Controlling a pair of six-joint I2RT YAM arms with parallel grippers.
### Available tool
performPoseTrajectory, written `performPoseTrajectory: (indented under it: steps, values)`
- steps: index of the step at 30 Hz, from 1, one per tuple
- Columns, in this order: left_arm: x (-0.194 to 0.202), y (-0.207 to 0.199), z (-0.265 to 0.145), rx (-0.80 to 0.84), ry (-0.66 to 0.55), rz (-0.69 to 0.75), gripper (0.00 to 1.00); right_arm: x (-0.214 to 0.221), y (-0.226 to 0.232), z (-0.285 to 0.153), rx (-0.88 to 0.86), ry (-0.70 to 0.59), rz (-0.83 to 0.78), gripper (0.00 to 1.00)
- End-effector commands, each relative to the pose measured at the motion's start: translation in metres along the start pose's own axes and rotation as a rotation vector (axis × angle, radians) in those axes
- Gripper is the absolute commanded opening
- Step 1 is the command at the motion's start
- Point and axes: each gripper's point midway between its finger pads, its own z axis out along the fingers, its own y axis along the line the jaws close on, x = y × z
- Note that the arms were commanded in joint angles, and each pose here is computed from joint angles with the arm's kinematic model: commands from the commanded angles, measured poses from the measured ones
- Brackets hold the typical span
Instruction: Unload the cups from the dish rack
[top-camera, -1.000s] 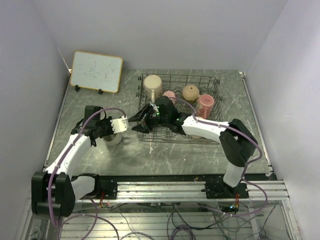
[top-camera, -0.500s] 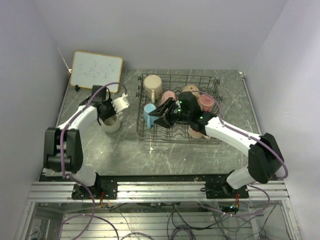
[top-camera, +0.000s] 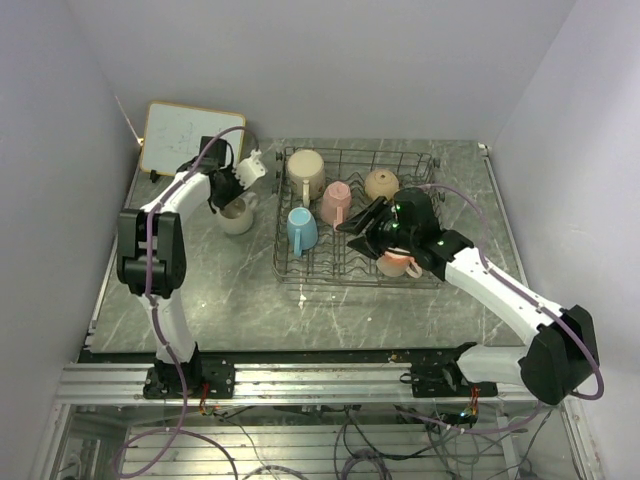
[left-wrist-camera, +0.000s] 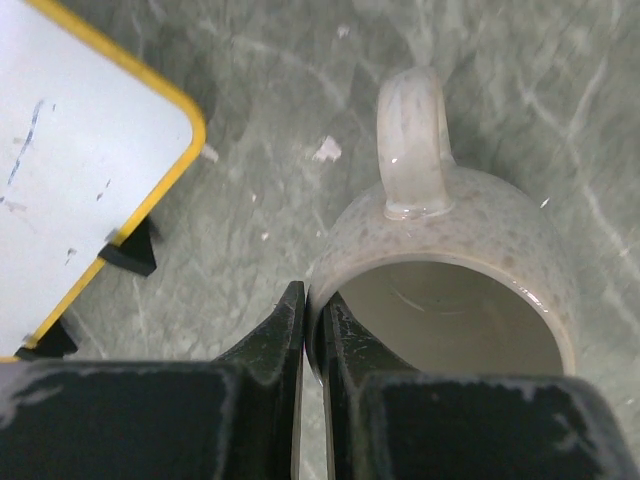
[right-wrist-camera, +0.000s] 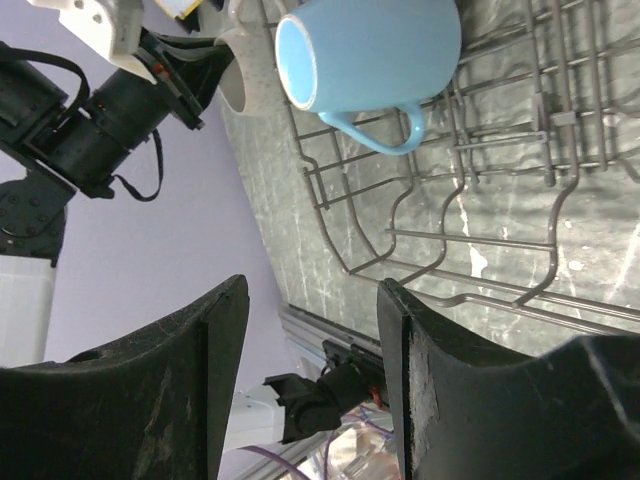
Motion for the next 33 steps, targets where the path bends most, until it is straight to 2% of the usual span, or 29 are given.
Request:
performPoseTrajectory:
  steps: [1,4,8,10,16,18,19,22,30,33]
  values:
    - [-0.038,0.001,0.007,0.033,-0.083,-0.119,0.07,-0.010,-0.017,-0.009,0.065,-0.054,-0.030,0.54]
    - [-0.047,0.000,0.013,0.047,-0.102,-0.183,0.07,-0.017,-0.021,-0.011,0.096,-0.082,-0.056,0.56]
    - [-0.050,0.000,0.020,0.017,-0.091,-0.201,0.07,-0.028,-0.028,-0.008,0.157,-0.121,-0.120,0.60]
    - [-0.048,0.004,0.021,-0.015,-0.078,-0.202,0.11,-0.031,-0.030,-0.002,0.194,-0.128,-0.180,0.62]
    - [-0.040,0.015,0.006,-0.082,-0.032,-0.203,0.53,-0.028,-0.021,0.024,0.351,-0.155,-0.433,0.69]
    - [-0.043,0.018,-0.005,-0.101,-0.046,-0.210,0.79,-0.026,-0.017,0.034,0.402,-0.171,-0.501,0.70]
    - [-0.046,0.019,-0.012,-0.109,-0.057,-0.209,0.87,-0.024,-0.014,0.040,0.418,-0.172,-0.534,0.70]
    - [-0.056,0.025,-0.039,-0.132,-0.097,-0.219,0.99,-0.016,-0.006,0.055,0.459,-0.186,-0.623,0.70]
    - [-0.088,0.033,-0.142,-0.102,-0.169,-0.356,0.99,0.006,0.001,0.108,0.499,-0.181,-0.773,0.65]
    - [-0.085,0.040,-0.176,-0.195,-0.186,-0.438,0.99,0.014,-0.005,0.129,0.520,-0.171,-0.814,0.63]
